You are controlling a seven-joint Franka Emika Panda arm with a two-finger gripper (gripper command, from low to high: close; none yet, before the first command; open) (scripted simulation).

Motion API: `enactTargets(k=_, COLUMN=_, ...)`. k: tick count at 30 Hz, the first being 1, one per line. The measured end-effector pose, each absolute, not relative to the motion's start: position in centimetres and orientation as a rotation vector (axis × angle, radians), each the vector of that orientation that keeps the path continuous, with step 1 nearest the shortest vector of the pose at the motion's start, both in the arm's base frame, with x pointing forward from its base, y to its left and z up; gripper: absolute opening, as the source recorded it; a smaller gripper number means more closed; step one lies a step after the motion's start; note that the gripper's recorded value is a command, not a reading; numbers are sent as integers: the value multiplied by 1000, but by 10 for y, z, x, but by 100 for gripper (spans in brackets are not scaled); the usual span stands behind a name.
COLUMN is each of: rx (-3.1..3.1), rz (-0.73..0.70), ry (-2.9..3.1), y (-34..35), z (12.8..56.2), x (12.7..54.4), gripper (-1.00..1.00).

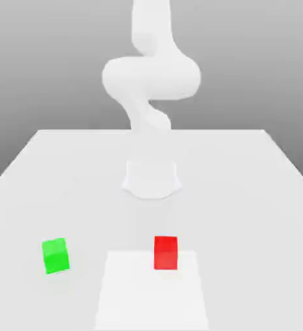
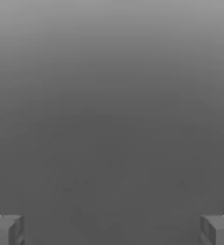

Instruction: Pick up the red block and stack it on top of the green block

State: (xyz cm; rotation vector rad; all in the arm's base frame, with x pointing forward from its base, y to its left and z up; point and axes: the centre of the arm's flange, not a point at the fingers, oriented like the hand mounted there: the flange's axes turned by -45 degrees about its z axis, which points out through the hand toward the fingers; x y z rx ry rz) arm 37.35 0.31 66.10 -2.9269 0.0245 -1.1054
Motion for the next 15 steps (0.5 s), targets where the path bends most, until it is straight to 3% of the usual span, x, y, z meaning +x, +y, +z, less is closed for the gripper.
enactTargets(k=8, rx=-3047, rz=-658, ry=37, y=18, z=462, x=419, gripper=0)
enactTargets(k=15, rx=-3122, rz=-217, ry=50, y=28, z=284, x=376, gripper=0)
